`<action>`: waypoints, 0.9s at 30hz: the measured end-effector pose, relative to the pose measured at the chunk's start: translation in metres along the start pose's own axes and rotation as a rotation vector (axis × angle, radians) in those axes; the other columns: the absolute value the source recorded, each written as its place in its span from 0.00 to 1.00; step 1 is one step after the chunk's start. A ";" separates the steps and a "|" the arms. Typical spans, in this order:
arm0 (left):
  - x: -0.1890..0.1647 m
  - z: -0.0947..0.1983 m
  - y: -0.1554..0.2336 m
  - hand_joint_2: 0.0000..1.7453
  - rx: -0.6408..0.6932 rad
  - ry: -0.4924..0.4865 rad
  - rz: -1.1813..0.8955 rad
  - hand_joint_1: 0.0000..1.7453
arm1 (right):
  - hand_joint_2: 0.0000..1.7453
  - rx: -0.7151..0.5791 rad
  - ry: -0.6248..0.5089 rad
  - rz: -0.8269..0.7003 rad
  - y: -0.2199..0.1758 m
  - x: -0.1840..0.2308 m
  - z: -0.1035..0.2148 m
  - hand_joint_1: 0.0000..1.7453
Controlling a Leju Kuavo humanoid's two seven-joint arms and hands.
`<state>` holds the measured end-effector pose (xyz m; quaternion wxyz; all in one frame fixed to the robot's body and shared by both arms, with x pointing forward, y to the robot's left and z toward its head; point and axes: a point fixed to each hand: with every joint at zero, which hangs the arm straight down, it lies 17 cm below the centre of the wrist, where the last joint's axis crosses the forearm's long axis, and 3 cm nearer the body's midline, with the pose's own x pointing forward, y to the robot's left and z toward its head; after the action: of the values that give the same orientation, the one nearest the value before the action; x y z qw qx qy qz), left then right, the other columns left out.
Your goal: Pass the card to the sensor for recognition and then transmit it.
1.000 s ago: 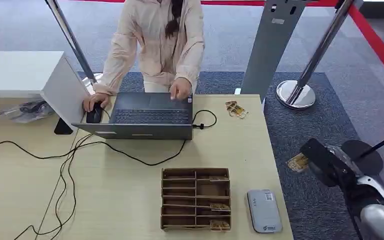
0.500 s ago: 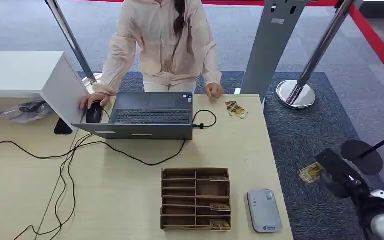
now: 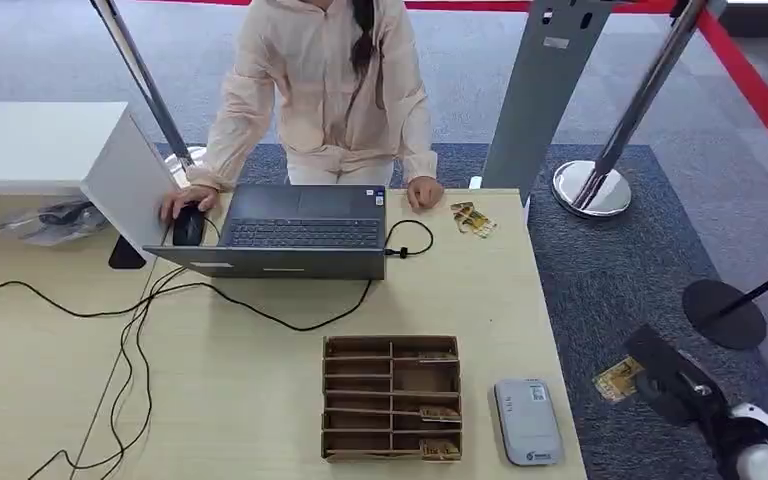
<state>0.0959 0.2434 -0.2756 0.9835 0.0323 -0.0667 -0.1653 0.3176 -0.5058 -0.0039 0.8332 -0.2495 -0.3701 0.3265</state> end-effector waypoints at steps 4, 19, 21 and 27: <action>0.000 0.000 0.000 0.00 0.000 0.002 0.000 0.00 | 1.00 0.016 -0.008 -0.016 0.011 -0.001 -0.005 1.00; 0.000 -0.001 0.007 0.00 0.014 -0.003 0.002 0.00 | 1.00 0.075 -0.128 -0.112 0.042 0.027 -0.018 1.00; 0.000 -0.001 0.007 0.00 0.014 -0.005 0.004 0.00 | 1.00 0.075 -0.144 -0.123 0.041 0.033 -0.019 1.00; 0.001 -0.001 0.008 0.00 0.016 -0.008 0.006 0.00 | 1.00 0.063 -0.177 -0.139 0.032 0.048 -0.022 1.00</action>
<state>0.0992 0.2510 -0.2757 0.9834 0.0392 -0.0720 -0.1617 0.3474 -0.4534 -0.0162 0.8253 -0.1670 -0.4484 0.3001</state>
